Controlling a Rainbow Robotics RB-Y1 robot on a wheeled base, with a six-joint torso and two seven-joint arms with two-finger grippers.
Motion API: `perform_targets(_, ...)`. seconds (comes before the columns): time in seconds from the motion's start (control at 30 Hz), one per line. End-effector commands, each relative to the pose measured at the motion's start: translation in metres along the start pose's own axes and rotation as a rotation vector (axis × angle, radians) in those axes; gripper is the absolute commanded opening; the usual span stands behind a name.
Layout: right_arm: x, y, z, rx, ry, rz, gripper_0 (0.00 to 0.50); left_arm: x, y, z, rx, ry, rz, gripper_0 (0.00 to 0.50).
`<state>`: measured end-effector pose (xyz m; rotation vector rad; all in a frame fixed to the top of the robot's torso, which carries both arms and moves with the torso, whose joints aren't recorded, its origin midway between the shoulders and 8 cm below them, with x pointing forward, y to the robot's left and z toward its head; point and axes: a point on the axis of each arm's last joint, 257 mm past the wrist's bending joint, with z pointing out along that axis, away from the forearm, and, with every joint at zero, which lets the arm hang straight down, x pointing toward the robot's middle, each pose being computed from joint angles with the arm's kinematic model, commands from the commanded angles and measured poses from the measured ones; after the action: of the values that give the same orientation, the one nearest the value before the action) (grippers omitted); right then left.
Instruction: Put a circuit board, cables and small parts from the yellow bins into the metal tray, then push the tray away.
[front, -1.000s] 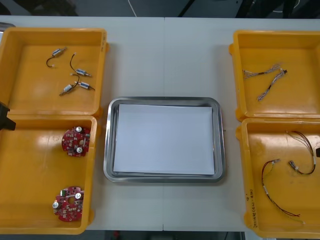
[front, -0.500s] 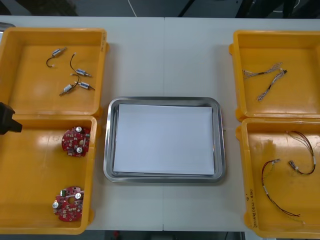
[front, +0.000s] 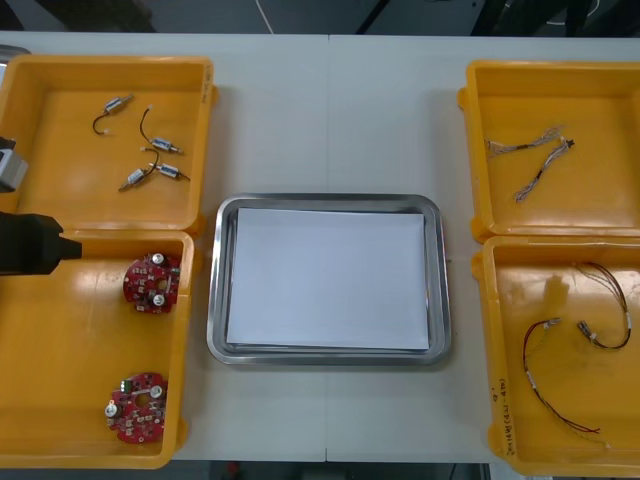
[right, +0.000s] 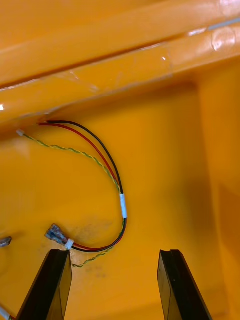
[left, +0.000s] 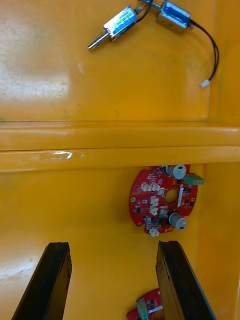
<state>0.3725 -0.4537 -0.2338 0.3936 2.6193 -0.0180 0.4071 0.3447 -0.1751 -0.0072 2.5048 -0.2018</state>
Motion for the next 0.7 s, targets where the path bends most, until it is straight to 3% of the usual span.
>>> perform_targets(0.03,0.005,-0.012,0.007,-0.002,0.001,0.009,0.500,0.020,-0.015,0.008,0.039,-0.011,0.243,0.500)
perform_targets(0.17,0.006,-0.013,0.015,-0.007,0.005,0.019,0.500,0.026,-0.023,0.016,0.057,-0.026,0.303,0.500)
perform_targets(0.5,0.007,-0.012,0.039,-0.023,0.003,0.040,0.500,0.041,-0.042,0.022,0.075,-0.013,0.451,0.500)
perform_targets(0.7,0.013,-0.009,0.055,-0.025,0.013,0.043,0.500,0.047,-0.050,0.029,0.031,-0.022,0.548,0.500)
